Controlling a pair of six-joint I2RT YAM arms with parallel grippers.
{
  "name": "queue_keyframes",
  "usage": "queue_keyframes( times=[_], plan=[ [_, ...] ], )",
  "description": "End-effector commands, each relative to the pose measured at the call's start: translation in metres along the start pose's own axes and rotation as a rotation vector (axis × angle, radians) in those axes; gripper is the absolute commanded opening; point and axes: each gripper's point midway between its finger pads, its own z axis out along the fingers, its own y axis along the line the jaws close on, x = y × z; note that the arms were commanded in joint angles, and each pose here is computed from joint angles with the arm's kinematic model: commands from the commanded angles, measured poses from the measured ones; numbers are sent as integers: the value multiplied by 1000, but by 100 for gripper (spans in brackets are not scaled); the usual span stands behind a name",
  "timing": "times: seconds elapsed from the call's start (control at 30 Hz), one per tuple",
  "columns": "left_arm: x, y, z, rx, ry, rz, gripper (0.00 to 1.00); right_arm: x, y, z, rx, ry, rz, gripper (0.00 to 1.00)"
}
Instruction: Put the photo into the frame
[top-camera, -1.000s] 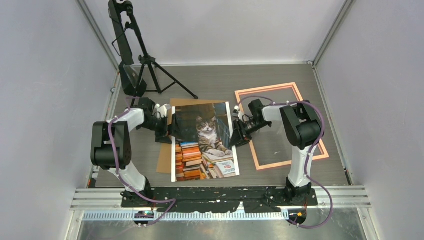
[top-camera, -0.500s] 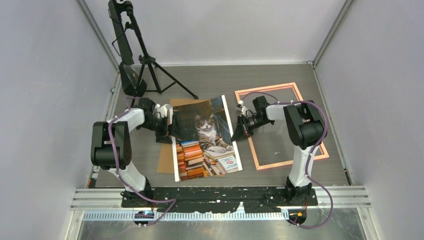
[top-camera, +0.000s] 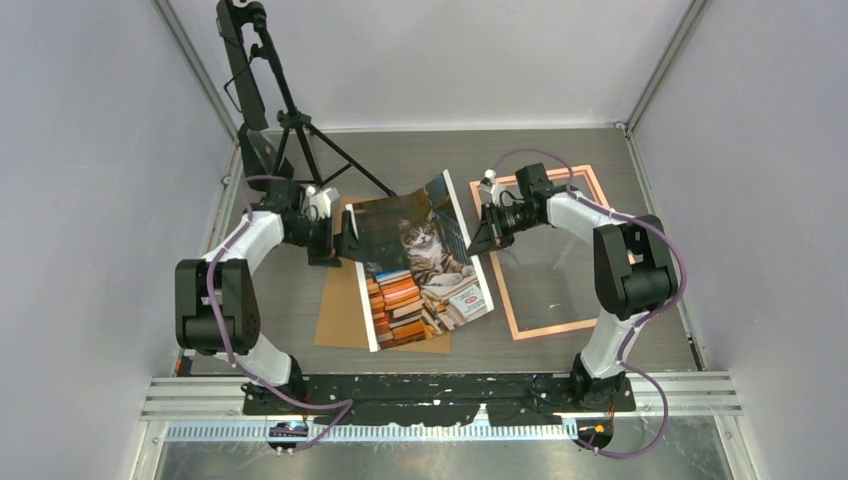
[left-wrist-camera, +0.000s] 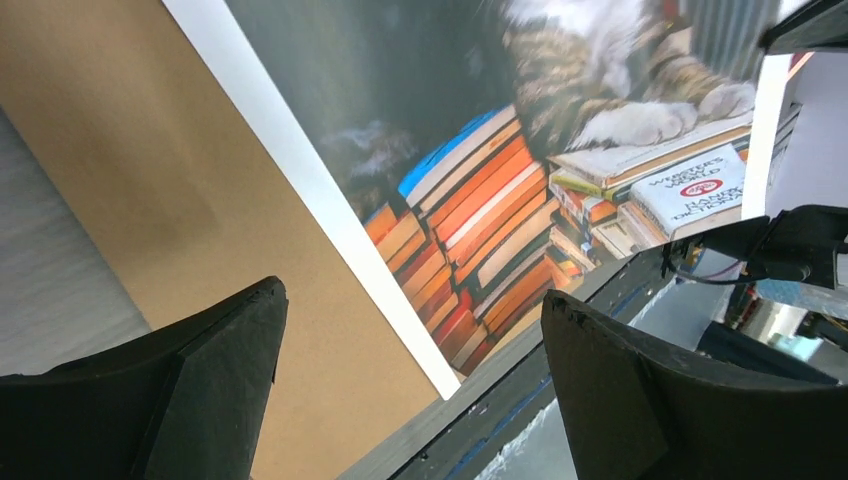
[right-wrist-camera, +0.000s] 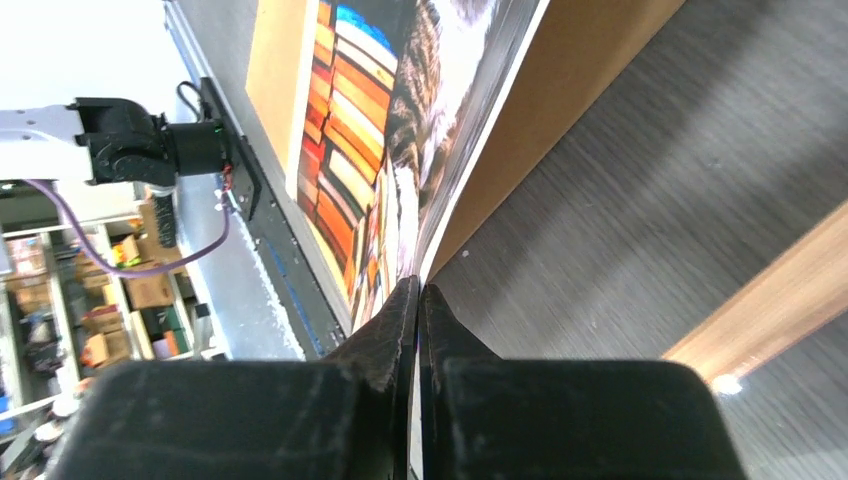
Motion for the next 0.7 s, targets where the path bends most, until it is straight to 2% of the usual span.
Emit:
queue_keyframes(
  times=[0.0, 0.2, 0.4, 0.67],
  plan=[
    [-46, -37, -32, 2, -130, 101, 96, -29, 14, -23, 103, -59, -126, 5],
    [-85, -92, -47, -23, -238, 156, 96, -48, 24, -42, 193, -101, -176, 5],
    [-128, -150, -41, 39, -294, 50, 96, -56, 40, -50, 245, -126, -237, 6],
    [-160, -236, -29, 148, -305, -55, 96, -67, 64, -63, 336, -170, -332, 5]
  ],
)
